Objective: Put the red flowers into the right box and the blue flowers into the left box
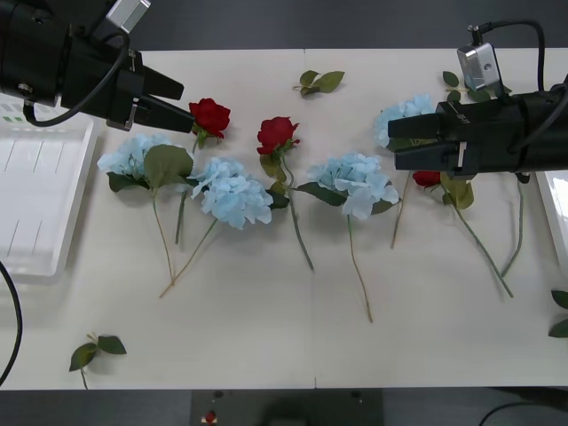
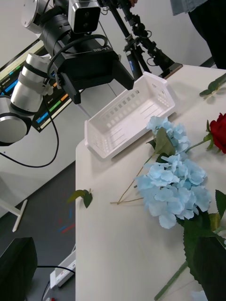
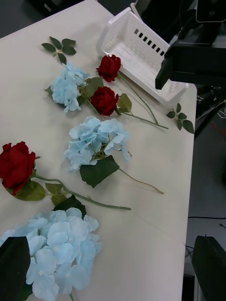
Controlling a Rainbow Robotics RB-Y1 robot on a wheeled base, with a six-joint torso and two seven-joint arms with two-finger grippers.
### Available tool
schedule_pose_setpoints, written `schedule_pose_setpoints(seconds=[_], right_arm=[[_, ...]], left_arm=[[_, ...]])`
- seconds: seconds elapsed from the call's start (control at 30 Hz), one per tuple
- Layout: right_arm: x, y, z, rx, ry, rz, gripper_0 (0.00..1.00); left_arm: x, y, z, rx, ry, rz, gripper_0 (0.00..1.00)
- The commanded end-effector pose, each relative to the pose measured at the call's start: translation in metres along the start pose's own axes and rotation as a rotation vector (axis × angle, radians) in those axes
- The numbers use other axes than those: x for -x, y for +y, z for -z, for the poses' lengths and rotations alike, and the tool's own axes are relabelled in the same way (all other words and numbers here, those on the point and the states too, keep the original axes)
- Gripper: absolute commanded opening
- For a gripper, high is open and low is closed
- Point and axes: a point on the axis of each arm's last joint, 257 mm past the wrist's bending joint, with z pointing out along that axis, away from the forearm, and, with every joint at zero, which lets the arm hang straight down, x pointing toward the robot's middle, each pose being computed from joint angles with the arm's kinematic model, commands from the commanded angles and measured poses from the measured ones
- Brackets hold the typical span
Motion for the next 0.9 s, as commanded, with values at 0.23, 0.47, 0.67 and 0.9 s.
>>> schedule_pose_setpoints(seconds=[0.23, 0.47, 0.67, 0.9], right_arm=[[0.01, 0.008, -0.007, 0.022, -0.017, 0.011, 1.0], [0.01, 0.008, -0.007, 0.022, -0.017, 0.011, 1.0], [0.01, 0.008, -0.007, 0.022, -0.017, 0.011, 1.0], [-0.04, 0.009, -0.017, 0.036, 0.016, -0.079, 1.0]], left_arm=[[0.016, -0.001, 0.011, 0.022, -0.016, -0.056, 1.0], [0.016, -0.001, 0.011, 0.022, -0.016, -0.056, 1.0], [0.026, -0.004, 0.01, 0.012, -0.047, -0.064, 1.0], [0.031, -0.002, 0.009, 0.051, -0.011, -0.045, 1.0]])
